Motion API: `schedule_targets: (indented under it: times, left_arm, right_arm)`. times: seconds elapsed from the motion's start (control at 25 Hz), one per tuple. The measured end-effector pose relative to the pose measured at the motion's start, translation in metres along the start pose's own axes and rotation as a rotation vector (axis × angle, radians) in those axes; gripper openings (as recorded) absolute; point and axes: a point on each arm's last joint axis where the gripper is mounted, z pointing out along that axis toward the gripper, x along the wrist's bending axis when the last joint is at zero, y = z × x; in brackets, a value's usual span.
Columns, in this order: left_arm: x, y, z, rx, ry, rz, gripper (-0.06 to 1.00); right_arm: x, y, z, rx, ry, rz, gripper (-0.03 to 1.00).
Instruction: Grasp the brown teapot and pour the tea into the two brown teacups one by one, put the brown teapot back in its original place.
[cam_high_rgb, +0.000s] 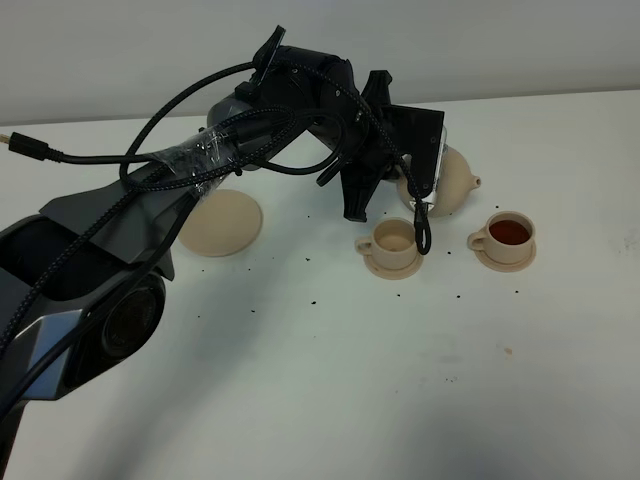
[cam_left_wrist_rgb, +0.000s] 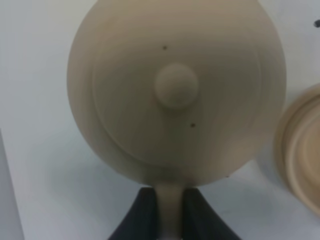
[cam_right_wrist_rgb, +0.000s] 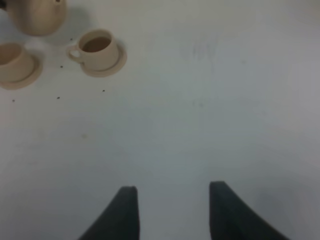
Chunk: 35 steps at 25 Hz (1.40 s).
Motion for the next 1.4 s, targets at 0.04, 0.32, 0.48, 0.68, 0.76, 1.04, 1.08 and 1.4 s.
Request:
schedule_targets:
  times: [0.04, 0.32, 0.48, 0.68, 0.76, 1.04, 1.08, 1.4]
  left_arm:
    - [0.0, 0.0, 0.0, 0.001, -0.003, 0.0, 0.13]
    - [0.006, 0.003, -0.014, -0.007, 0.031, 0.003, 0.13]
    - [0.016, 0.004, -0.043, -0.01, 0.063, -0.004, 0.13]
    - [0.02, -0.01, -0.074, 0.06, 0.031, -0.033, 0.13]
    - [0.018, -0.018, -0.079, 0.098, -0.014, -0.047, 0.13]
    - [0.006, -0.048, -0.086, 0.2, -0.19, -0.158, 0.13]
    - [0.005, -0.052, -0.088, 0.208, -0.203, -0.172, 0.13]
    - [0.004, -0.055, -0.092, 0.223, -0.21, -0.282, 0.13]
  right_arm:
    - [0.0, 0.0, 0.0, 0.0, 0.0, 0.0, 0.34]
    - [0.0, 0.0, 0.0, 0.0, 0.0, 0.0, 0.34]
    - [0.0, 0.0, 0.0, 0.0, 0.0, 0.0, 0.34]
    - [0.0, 0.0, 0.0, 0.0, 0.0, 0.0, 0.34]
    - [0.0, 0.0, 0.0, 0.0, 0.0, 0.0, 0.34]
    - [0.0, 0.0, 0.0, 0.0, 0.001, 0.001, 0.34]
    - [0.0, 0.0, 0.0, 0.0, 0.001, 0.001, 0.34]
    - [0.0, 0.0, 0.0, 0.0, 0.001, 0.001, 0.34]
